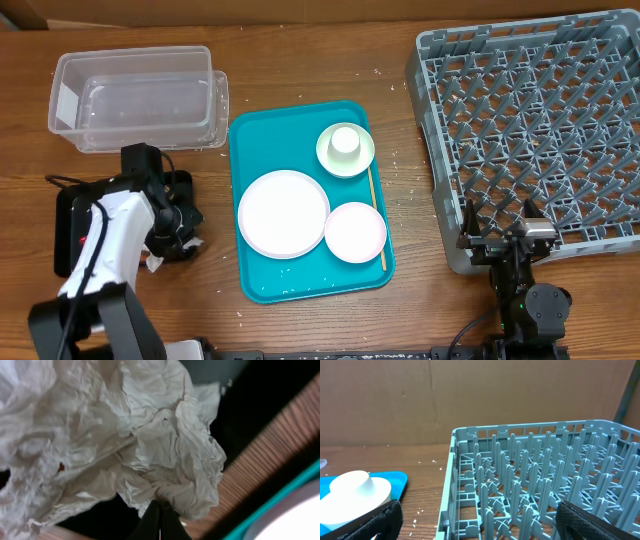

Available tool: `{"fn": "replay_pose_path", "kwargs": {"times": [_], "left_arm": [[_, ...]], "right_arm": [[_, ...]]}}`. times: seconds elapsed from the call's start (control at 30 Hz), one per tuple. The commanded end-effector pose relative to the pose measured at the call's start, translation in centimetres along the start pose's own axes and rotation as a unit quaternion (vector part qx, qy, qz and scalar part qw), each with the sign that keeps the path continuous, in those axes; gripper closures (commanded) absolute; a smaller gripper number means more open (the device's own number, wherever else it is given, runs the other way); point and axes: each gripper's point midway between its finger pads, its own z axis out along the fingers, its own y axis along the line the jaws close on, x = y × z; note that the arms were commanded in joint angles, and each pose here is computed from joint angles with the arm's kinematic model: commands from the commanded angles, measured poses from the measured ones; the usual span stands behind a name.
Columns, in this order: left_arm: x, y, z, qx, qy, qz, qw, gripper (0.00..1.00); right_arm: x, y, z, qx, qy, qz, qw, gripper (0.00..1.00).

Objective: Sort waste into correct bins and load items into the dishwasher
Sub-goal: 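Lower the tissue onto the black tray and open the left gripper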

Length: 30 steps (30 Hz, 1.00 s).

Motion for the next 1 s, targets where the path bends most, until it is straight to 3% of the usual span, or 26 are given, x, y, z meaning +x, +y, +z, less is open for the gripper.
{"fn": "replay_pose_path", "kwargs": {"times": [0.0,0.23,0.53,0.97], "left_arm": [[-0.2,0.8,1.1,-0.023,0.004,0.007,1.000,0.96],[-1.9,2.4,2.5,-0.080,-0.022,-0.018,0.996,0.96],[-5.0,0.7,2.6,-0.051,-0.077,-0.021,0.996,0.96],[-6.7,-0.9,-5.3,-0.015,-0.115,-0.020,0.993,0.96]], "right_arm": [[0.1,0.1,0.0,-0.001,-0.003,0.002,1.000,0.00],[0.1,0.1,0.0,-0.001,-0.003,0.002,1.000,0.00],[0.1,0.1,0.0,-0.001,-0.003,0.002,1.000,0.00],[0.1,0.1,0.0,-0.001,-0.003,0.002,1.000,0.00]]}}
